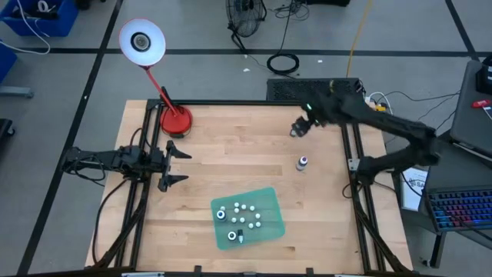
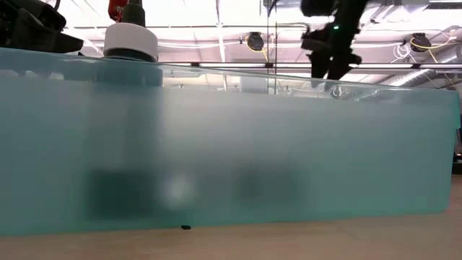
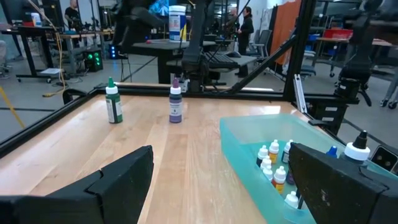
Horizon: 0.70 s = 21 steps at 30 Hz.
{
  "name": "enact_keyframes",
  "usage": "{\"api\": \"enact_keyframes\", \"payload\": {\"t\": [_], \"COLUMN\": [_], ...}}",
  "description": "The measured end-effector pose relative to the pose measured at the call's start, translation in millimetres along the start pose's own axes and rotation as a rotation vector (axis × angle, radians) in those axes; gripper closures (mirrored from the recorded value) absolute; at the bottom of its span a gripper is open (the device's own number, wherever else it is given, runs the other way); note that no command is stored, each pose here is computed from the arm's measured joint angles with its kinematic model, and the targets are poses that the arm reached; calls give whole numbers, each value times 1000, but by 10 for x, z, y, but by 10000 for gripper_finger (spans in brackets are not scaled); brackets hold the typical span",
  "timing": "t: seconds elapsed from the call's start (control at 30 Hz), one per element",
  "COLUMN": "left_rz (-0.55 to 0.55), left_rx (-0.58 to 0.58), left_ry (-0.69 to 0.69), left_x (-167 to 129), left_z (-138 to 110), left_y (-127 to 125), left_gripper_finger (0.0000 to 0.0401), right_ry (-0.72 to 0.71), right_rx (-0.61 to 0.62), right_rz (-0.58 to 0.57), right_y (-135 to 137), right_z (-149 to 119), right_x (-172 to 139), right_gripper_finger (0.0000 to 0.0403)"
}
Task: Pick & Place food coloring
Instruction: Put the large green food coloring bottle into the blue bin
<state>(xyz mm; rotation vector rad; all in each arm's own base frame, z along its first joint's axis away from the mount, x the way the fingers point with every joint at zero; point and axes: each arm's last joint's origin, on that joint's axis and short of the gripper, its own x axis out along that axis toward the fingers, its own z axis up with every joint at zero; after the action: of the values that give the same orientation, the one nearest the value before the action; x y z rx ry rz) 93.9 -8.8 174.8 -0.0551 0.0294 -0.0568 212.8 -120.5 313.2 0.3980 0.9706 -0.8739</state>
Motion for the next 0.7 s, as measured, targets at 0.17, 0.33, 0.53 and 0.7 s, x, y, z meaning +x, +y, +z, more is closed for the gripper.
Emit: {"api": "enact_keyframes", "payload": {"t": [0.17,0.33,0.53,0.7], "left_rz": [0,0,0,0], "left_rx": [0,0,0,0], "left_ry": [0,-1,-1,-1], "left_x": [0,0,0,0], "left_z": [0,1,1,1], "left_y": [0,0,0,0], "left_gripper_finger": [36,36,36,36], "right_ry": [218,317,378,415], "right_rx": [16,6,-21,-31], "right_rz": [-32,-61,-38,-28], "right_y": [-58,-19,82,147], "right_z": [271,270,262,251], "right_x": [362,687,1009,1248], "right_gripper_finger": [125,128,124,126]}}
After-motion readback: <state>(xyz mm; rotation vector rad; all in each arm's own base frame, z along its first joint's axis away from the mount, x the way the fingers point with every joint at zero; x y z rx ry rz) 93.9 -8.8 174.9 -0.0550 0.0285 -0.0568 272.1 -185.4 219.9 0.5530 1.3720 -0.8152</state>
